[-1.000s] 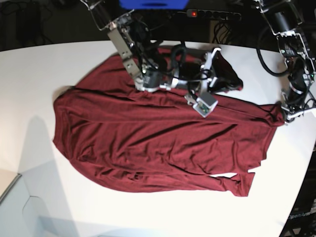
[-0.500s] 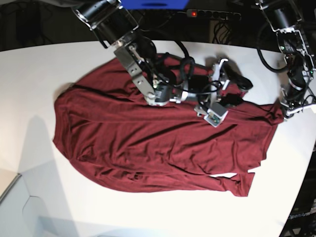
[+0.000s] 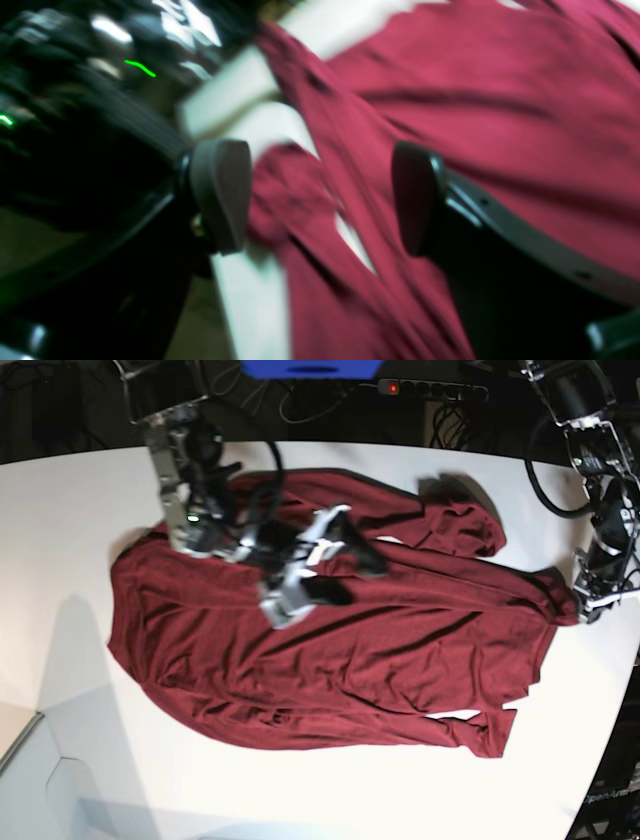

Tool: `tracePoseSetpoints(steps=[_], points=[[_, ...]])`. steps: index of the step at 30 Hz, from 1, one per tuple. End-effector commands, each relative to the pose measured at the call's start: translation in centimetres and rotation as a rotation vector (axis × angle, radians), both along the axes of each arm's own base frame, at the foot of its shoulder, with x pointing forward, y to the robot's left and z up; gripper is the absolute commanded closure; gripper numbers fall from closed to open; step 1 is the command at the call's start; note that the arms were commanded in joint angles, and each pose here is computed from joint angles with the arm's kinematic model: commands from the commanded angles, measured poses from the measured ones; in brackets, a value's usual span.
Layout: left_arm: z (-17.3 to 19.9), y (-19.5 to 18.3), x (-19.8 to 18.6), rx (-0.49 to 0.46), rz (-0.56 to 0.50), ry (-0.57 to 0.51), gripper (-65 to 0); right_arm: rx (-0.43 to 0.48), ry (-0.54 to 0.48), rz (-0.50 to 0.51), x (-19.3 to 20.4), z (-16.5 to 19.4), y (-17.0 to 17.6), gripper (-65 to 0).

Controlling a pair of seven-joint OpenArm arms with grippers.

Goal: Layout the t-shirt on the table in an organized manner, then fold the t-shirt properly
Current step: 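Grasp the bunched sleeve with the right gripper and drag it across the shirt, then grasp the shirt collar edge with the left gripper and pull it outward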

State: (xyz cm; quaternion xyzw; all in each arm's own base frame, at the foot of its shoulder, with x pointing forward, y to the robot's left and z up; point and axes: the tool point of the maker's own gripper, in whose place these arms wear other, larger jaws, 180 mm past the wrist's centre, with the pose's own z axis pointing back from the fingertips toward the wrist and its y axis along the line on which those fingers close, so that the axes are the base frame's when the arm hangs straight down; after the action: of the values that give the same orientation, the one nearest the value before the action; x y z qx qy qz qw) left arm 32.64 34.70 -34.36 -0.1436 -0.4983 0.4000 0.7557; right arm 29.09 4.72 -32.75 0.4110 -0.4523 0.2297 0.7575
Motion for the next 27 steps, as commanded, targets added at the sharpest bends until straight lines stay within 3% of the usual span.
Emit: tracePoseSetpoints(steps=[1,7,11,18,22,27], points=[[1.5,0.8,0.2,0.019,0.003,-0.031,-7.4,0.028,-0.047,-0.065,1.5,1.4,-2.4,-44.0],[-0.9,1.1,-2.7,-0.039,0.072,0.009,-6.4,-0.087,0.027,-0.389,3.5,-2.1,-16.4,-44.0],[-2.3,1.3,-4.4,-0.052,0.099,0.041,-6.4,-0.112,0.121,-0.506,4.0,-5.1,-21.7,-44.0],[-1.4,0.4,-4.6,-0.039,0.077,0.025,-6.3,-0.122,0.161,-0.527,4.2,-6.4,-23.1,-44.0],[-1.3,-3.9,-4.6,-0.096,-0.008,0.031,-7.3,-0.121,0.165,-0.527,4.1,-6.5,-23.0,-44.0],[-2.2,-10.4,-5.8,-0.233,-0.187,0.128,-22.6,-0.118,0.166,-0.527,4.1,-6.5,-22.9,-44.0]])
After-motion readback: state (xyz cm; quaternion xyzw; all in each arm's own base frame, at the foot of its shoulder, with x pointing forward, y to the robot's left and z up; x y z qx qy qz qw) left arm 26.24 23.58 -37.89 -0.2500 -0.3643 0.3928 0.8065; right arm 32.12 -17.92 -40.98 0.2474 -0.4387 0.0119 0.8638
